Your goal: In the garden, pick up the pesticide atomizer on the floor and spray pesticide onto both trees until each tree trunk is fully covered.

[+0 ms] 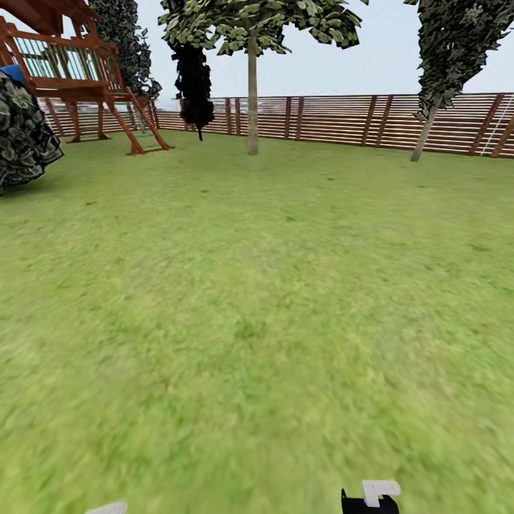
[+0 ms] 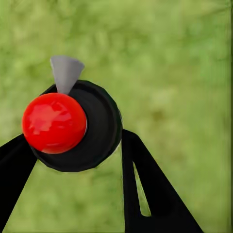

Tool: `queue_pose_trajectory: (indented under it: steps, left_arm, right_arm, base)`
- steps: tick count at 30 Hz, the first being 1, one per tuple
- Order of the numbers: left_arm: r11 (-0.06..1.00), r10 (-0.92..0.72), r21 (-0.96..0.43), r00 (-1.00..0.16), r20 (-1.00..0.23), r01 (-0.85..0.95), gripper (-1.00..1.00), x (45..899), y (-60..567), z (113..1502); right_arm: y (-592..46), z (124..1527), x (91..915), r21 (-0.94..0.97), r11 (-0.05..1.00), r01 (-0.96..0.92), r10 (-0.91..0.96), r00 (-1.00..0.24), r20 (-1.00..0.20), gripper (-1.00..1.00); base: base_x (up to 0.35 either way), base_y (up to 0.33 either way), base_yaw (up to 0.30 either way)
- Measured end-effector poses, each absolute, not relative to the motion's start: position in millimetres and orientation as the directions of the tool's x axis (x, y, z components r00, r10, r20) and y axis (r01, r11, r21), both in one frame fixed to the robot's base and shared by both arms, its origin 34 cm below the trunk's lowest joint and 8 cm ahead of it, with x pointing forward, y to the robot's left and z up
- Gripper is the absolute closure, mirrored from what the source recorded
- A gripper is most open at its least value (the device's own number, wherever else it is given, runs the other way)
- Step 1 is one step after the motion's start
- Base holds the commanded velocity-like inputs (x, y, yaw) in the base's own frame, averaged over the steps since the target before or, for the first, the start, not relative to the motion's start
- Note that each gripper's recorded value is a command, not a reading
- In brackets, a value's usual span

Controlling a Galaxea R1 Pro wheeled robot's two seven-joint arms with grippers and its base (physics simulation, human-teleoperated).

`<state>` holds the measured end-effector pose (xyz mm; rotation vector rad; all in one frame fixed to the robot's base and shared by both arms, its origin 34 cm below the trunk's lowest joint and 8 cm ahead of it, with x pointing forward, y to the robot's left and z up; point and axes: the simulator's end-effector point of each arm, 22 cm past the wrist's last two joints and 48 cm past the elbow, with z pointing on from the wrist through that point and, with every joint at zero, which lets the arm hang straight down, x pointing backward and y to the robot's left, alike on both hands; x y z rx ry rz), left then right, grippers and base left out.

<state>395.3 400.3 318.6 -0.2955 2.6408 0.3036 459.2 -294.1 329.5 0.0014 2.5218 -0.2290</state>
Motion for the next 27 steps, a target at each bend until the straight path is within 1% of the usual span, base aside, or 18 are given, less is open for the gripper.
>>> queue_pose_trajectory:
  steps: [27]
  left_arm:
    - [0.953, -0.155, 0.162, -0.87, -0.468, -0.258, 1.0, 395.3, 400.3, 318.6]
  right_arm:
    - [-294.0, 329.5, 459.2, -0.163, 0.985, 0.053, -0.051, -0.82, -0.57, -1.0]
  base:
    - [0.34, 0.0, 0.0]
